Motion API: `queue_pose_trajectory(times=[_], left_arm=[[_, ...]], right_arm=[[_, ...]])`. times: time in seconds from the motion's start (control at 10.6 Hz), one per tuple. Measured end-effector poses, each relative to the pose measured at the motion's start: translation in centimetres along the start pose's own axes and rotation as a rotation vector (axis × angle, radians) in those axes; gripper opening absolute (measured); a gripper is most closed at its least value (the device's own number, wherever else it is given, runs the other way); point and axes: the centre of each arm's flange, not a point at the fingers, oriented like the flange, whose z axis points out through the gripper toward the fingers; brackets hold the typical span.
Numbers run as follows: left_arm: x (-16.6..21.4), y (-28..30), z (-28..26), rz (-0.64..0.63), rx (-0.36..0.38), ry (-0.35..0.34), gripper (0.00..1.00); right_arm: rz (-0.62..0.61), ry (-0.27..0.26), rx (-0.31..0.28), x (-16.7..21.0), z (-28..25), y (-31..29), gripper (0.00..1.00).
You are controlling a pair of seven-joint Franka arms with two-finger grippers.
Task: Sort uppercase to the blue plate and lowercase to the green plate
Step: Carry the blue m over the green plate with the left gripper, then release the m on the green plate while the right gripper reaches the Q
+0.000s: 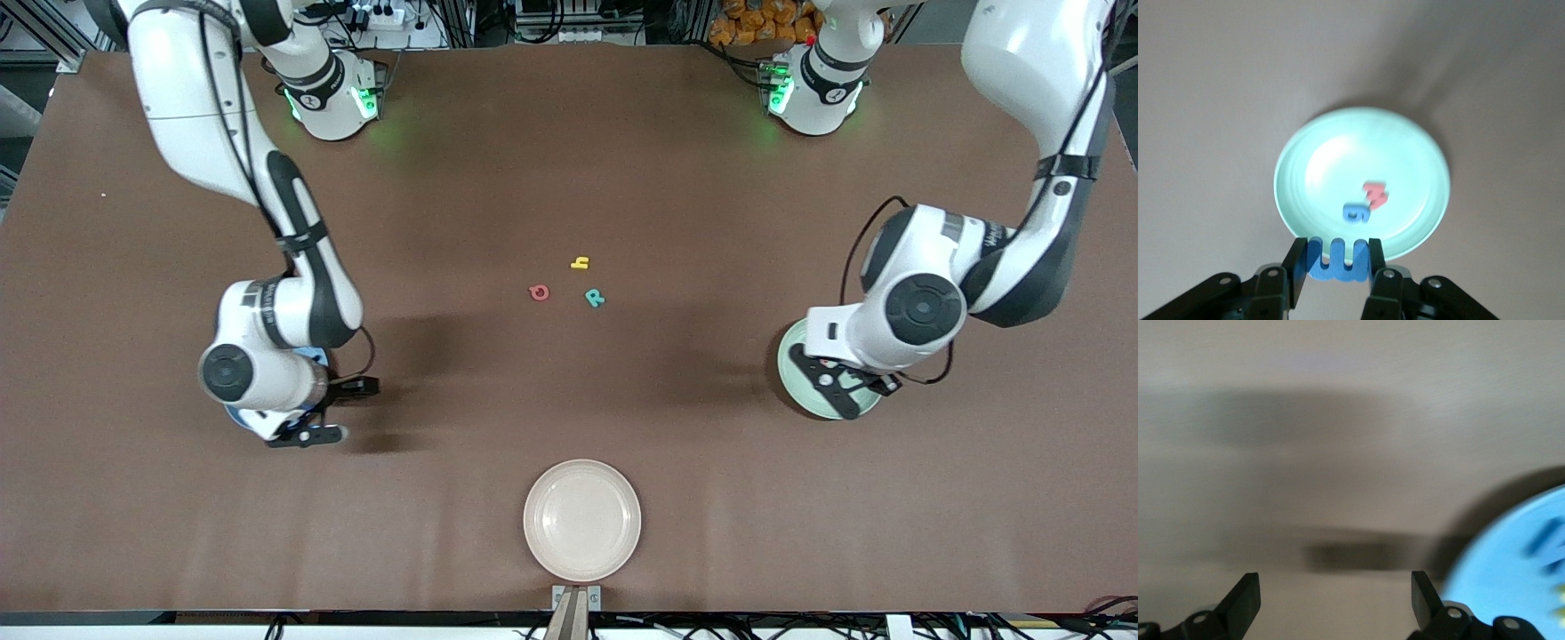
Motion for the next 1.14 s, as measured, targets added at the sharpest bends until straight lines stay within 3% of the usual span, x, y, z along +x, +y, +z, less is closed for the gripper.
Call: queue_pose_trajectory(times=[0.19, 0.47, 0.66, 0.85, 0.95, 1.14], left_arm=[[-2.4, -0.9, 5.1, -0.024, -0.013, 0.026, 0.41], [-2.4, 0.1, 8.4, -0.013, -0.030, 0.042, 0.42], [-1.6, 0.2, 7.6, -0.004, -0.013, 0.061, 0.61], [-0.8, -0.6, 4.8, -0.007, 0.031, 0.099, 0.91], [-0.8, -1.4, 2.7, -0.016, 0.063, 0.123, 1.00], [-0.9, -1.5, -2.0, -0.067, 0.053, 0.193, 1.00]], right_arm=[[-0.013, -0.003, -0.006, -1.4, -1.3, -6.1, 1.00], [-0.032, -0.010, -0.001, -2.2, -2.4, -7.9, 1.00], [-0.055, -0.017, 0.010, -3.3, -2.5, -11.4, 1.00], [-0.049, -0.018, 0.003, -6.0, -2.1, -17.9, 1.00], [-0.052, -0.015, -0.005, -7.7, -1.7, -21.4, 1.00], [-0.089, -0.012, -0.017, -10.3, -0.8, -25.5, 1.00]])
